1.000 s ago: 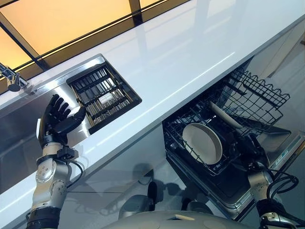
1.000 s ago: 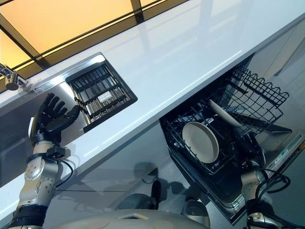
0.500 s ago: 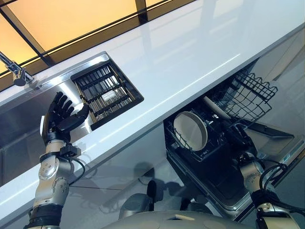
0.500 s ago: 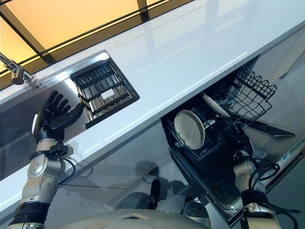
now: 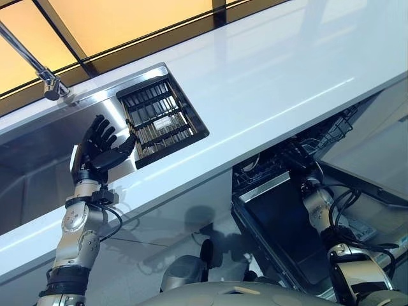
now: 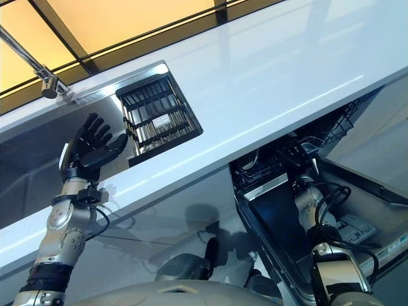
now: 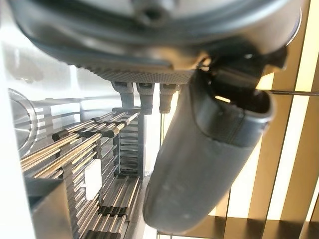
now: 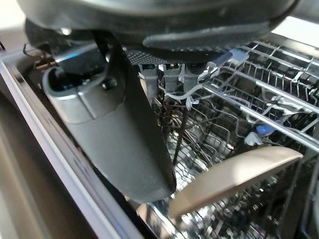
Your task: Pick up plates and place into dishwasher.
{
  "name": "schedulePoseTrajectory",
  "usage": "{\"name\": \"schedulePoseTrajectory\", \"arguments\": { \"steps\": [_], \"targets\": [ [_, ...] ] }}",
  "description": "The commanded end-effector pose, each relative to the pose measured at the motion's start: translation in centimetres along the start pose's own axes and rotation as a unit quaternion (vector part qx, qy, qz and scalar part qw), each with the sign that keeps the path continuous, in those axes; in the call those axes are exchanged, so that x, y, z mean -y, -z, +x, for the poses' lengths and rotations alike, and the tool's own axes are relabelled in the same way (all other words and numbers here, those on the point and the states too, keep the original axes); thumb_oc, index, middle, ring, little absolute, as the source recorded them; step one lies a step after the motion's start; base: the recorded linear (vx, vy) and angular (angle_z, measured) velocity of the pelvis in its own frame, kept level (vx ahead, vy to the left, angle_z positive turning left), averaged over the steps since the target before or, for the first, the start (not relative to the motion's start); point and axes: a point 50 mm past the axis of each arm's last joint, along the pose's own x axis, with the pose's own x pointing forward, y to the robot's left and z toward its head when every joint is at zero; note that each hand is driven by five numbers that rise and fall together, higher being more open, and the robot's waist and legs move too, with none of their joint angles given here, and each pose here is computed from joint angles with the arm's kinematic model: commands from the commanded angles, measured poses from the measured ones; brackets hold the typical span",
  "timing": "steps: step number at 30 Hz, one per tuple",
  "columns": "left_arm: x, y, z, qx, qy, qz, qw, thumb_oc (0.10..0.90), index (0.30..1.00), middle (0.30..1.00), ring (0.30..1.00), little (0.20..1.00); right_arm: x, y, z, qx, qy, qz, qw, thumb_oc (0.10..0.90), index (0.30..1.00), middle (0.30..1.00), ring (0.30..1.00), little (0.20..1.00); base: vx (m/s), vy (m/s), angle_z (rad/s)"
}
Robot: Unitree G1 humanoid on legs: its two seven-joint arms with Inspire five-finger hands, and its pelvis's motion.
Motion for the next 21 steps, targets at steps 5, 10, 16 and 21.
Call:
{"name": "schedulePoseTrajectory", "arguments": {
  "steps": [5, 10, 16, 21],
  "targets": [
    [1.2, -3.6, 0.5, 0.078, 0.064, 0.031, 0.994, 0.800, 0.900, 0.900, 0.900, 0.900, -7.6, -7.8, 1.4, 0.164, -0.094, -0.026, 0.982, 0.800, 0.900, 0.900, 0.900, 0.900, 0.04, 0.040, 0.08],
    [1.4, -3.8, 0.7, 0.085, 0.064, 0.027, 0.994, 0.800, 0.900, 0.900, 0.900, 0.900, -7.3, -7.7, 1.0, 0.193, -0.046, -0.070, 0.978, 0.800, 0.900, 0.900, 0.900, 0.900, 0.02, 0.036, -0.01],
    [1.4, -4.1, 1.0, 0.095, 0.062, 0.025, 0.993, 0.800, 0.900, 0.900, 0.900, 0.900, -5.7, -7.9, 0.0, 0.228, 0.014, -0.135, 0.964, 0.800, 0.900, 0.900, 0.900, 0.900, -0.01, 0.022, -0.12],
    [1.2, -4.7, 1.4, 0.107, 0.060, 0.022, 0.992, 0.800, 0.900, 0.900, 0.900, 0.900, -3.6, -7.8, -1.0, 0.230, 0.036, -0.169, 0.958, 0.800, 0.900, 0.900, 0.900, 0.900, -0.04, -0.008, -0.22]
  ]
}}
